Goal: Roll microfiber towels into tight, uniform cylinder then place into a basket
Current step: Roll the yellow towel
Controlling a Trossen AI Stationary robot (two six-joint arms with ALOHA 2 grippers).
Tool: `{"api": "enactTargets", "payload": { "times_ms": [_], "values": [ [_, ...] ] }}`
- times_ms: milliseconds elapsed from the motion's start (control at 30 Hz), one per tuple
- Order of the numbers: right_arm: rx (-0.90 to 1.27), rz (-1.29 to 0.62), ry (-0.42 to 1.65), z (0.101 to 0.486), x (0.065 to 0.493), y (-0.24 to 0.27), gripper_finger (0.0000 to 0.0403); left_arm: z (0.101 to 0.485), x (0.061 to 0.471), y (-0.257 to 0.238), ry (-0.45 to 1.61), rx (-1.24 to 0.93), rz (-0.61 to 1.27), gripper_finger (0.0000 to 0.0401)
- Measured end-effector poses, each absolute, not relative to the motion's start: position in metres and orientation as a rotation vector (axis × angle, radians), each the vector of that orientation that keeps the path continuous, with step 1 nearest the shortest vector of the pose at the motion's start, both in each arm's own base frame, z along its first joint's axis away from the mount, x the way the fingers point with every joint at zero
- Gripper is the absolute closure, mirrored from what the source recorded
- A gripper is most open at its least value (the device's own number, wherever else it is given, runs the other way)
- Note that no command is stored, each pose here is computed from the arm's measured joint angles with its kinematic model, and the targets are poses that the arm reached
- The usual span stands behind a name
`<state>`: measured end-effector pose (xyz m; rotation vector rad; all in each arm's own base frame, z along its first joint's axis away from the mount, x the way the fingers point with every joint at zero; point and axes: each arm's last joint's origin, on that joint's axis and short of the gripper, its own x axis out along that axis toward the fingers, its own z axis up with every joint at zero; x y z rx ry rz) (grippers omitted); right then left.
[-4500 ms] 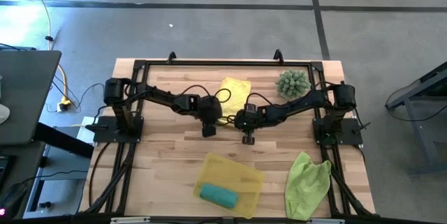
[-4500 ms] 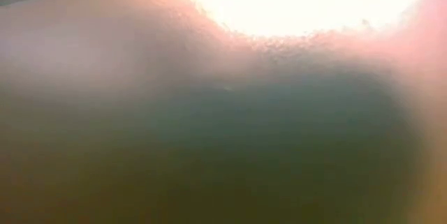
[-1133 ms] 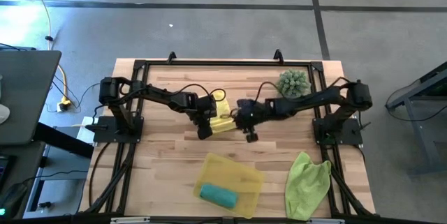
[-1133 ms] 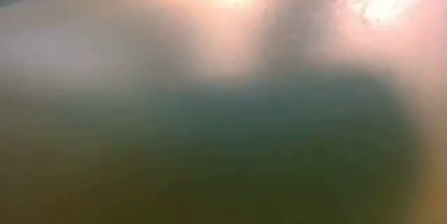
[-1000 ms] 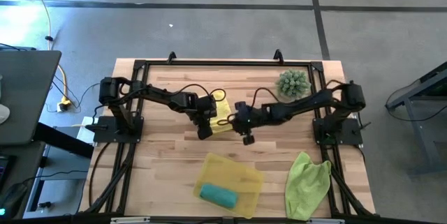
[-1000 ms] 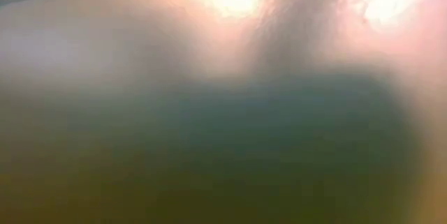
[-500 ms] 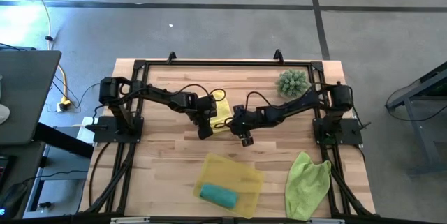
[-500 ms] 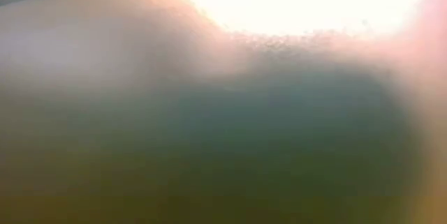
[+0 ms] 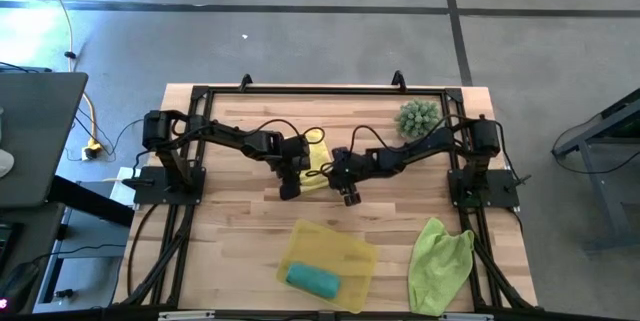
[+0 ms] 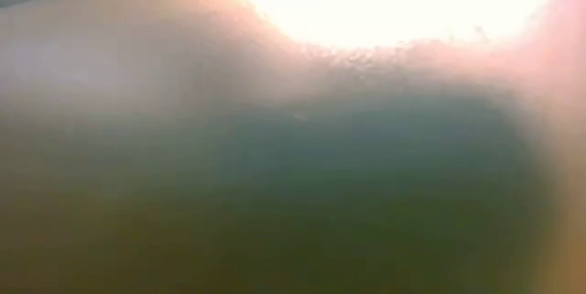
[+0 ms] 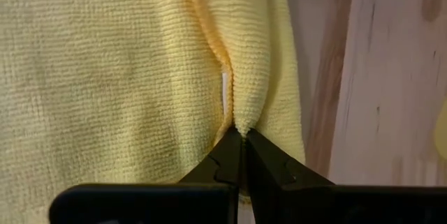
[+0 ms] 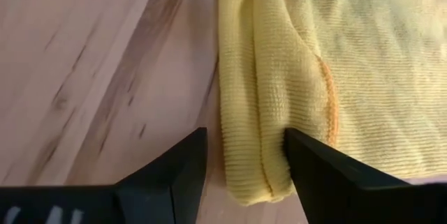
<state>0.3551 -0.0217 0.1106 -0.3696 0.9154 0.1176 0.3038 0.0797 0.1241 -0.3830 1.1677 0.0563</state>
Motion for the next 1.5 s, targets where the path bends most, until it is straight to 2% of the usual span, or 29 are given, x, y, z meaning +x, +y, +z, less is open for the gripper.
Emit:
{"api": "enactTargets", "payload": {
  "times_ms": [167, 367, 667, 767, 1000, 1267, 1500],
  "values": [
    [-0.360, 0.107, 0.936, 0.105, 0.355, -0.028, 0.0226, 0.124, 0.304, 0.080, 1.167, -0.351, 0.033, 0.0395],
    [-0.327, 0.103, 0.954, 0.094, 0.356, -0.031, 0.0277, 0.124, 0.304, 0.079, 1.167, -0.363, 0.040, 0.0385],
    [-0.297, 0.091, 0.947, 0.093, 0.357, -0.032, 0.0383, 0.132, 0.297, 0.077, 1.213, -0.394, 0.064, 0.0311],
    [-0.255, 0.082, 0.946, 0.093, 0.357, -0.032, 0.0397, 0.147, 0.292, 0.077, 1.257, -0.348, 0.076, 0.0286],
    [0.045, 0.096, 0.915, 0.094, 0.356, -0.044, 0.0398, 0.178, 0.286, 0.064, 1.234, -0.192, 0.120, 0.0267],
    [0.568, 0.099, 0.900, 0.098, 0.354, -0.076, 0.0398, 0.188, 0.299, 0.027, 1.133, -0.056, 0.068, 0.0269],
    [0.841, 0.126, 0.912, 0.105, 0.353, -0.094, 0.0398, 0.180, 0.308, 0.014, 1.107, 0.158, 0.264, 0.0269]
  ]
}}
